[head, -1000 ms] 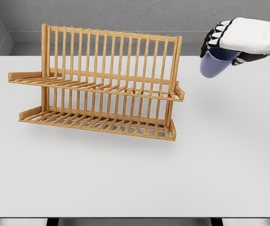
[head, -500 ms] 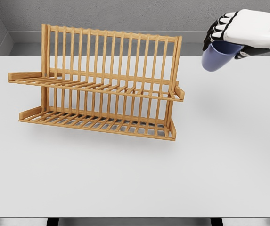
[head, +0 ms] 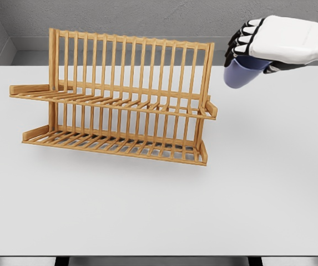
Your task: Right arm put cup on second shelf
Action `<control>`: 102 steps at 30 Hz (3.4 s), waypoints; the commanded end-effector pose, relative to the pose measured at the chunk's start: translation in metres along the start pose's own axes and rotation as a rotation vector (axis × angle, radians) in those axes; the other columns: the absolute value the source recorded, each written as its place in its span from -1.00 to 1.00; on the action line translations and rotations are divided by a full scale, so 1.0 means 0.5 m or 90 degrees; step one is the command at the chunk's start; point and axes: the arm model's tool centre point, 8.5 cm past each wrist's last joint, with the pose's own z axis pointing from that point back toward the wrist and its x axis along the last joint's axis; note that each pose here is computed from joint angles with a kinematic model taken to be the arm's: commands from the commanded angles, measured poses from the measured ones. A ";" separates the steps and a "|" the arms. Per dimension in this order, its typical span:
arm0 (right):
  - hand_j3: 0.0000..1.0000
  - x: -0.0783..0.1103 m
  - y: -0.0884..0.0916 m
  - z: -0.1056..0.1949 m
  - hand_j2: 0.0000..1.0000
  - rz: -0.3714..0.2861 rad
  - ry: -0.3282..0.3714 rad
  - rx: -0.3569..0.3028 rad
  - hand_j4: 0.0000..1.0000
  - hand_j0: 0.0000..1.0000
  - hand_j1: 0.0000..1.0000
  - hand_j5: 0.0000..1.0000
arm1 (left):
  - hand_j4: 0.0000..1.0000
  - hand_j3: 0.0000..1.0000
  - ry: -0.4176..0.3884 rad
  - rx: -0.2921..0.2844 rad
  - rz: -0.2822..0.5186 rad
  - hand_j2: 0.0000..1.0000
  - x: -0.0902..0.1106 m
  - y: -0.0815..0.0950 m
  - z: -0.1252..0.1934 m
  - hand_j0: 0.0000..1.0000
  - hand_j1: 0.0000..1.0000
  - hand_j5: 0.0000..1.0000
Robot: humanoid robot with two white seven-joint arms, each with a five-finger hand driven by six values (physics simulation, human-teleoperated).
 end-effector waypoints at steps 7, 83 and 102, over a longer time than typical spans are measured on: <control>0.30 0.009 0.000 -0.007 0.30 -0.001 -0.009 -0.003 0.30 0.30 0.30 0.30 | 1.00 1.00 0.000 0.000 0.001 1.00 0.000 0.000 0.000 1.00 1.00 1.00; 1.00 0.133 -0.021 -0.141 1.00 0.005 -0.156 -0.064 1.00 1.00 1.00 1.00 | 1.00 1.00 -0.001 0.000 -0.001 1.00 0.000 0.000 0.000 1.00 1.00 1.00; 1.00 -0.013 0.116 0.151 1.00 -0.125 0.131 -0.095 1.00 1.00 1.00 1.00 | 1.00 1.00 0.000 0.000 0.001 1.00 0.000 0.000 0.000 1.00 1.00 1.00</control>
